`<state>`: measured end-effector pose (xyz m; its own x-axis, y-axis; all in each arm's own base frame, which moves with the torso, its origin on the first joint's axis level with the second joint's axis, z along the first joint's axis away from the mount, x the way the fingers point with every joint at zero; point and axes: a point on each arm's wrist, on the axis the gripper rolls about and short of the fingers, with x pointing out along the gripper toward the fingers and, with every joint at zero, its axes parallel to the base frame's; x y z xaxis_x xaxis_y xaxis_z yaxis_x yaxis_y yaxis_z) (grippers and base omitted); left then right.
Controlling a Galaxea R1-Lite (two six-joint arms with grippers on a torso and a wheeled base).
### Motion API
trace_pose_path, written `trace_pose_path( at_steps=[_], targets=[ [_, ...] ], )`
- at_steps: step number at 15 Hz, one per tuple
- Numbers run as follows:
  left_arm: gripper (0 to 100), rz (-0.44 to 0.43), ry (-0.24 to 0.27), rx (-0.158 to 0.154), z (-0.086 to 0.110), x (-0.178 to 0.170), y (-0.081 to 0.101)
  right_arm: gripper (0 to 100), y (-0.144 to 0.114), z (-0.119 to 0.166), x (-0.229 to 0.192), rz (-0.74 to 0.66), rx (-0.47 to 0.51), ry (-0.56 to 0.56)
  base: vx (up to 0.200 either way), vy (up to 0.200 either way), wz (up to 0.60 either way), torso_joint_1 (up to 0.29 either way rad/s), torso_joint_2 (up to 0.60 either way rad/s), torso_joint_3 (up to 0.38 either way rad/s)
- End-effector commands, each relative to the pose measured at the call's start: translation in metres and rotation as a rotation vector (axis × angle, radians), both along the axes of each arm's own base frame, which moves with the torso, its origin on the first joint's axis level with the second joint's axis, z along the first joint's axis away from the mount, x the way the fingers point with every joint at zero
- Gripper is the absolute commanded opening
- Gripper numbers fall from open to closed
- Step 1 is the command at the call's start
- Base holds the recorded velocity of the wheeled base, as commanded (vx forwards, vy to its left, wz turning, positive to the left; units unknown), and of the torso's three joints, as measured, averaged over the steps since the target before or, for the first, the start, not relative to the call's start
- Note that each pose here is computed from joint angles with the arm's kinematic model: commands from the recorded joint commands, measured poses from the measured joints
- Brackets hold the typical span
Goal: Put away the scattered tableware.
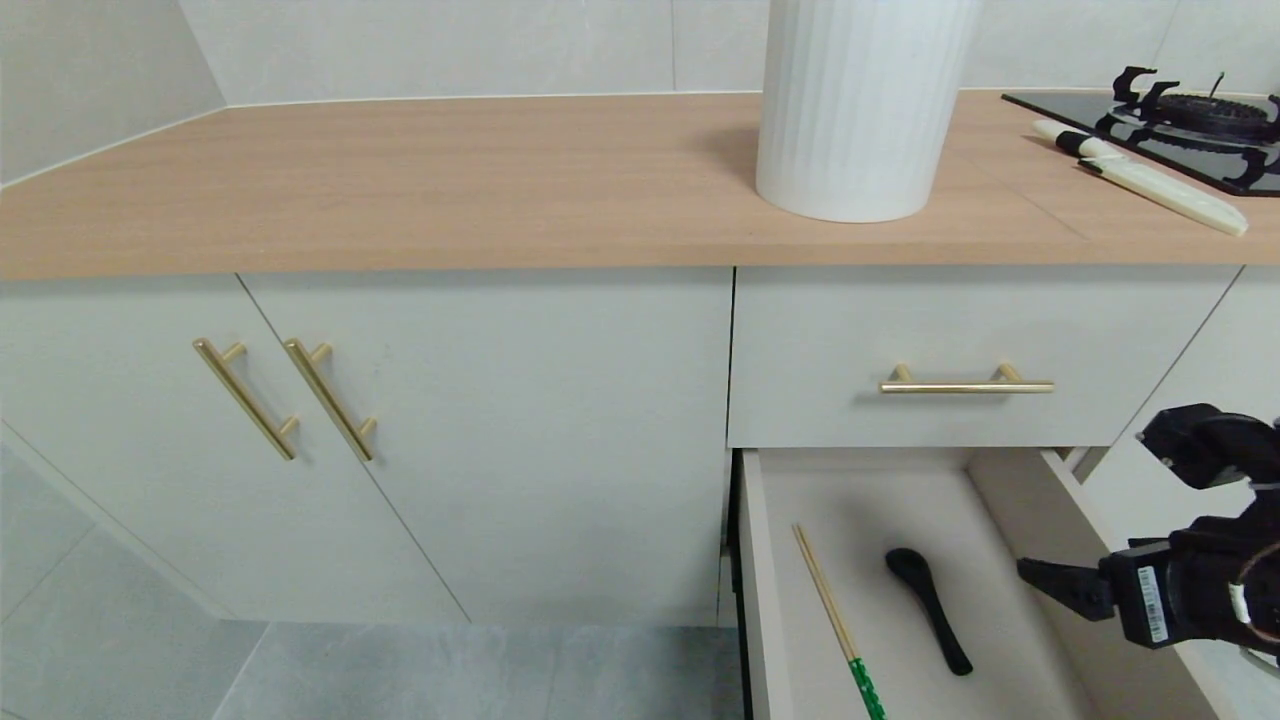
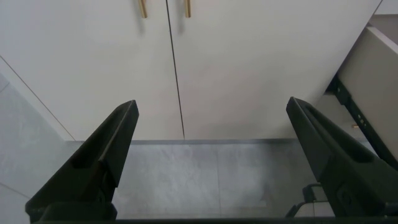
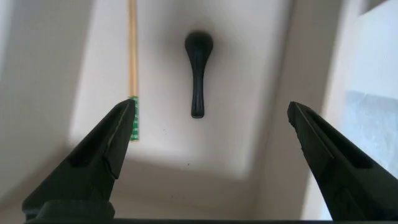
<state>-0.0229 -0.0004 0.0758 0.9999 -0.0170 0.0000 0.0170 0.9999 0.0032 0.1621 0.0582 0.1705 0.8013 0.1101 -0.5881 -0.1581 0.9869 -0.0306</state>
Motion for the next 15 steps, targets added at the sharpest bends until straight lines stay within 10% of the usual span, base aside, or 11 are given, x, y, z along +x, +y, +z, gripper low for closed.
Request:
trace_pose_path(
  at_steps=[1, 15],
  targets=[
    [100, 0.0, 0.002, 0.0, 0.0, 0.0, 0.0, 100, -0.008, 0.015, -0.02, -0.003, 0.027, -0.085, 0.0, 0.0, 0.0, 0.0, 0.0, 0.0],
    [100, 0.0, 0.002, 0.0, 0.0, 0.0, 0.0, 100, -0.002, 0.006, -0.04, 0.1, -0.021, 0.024, -0.129, 0.0, 0.0, 0.001, 0.0, 0.002]
  ],
)
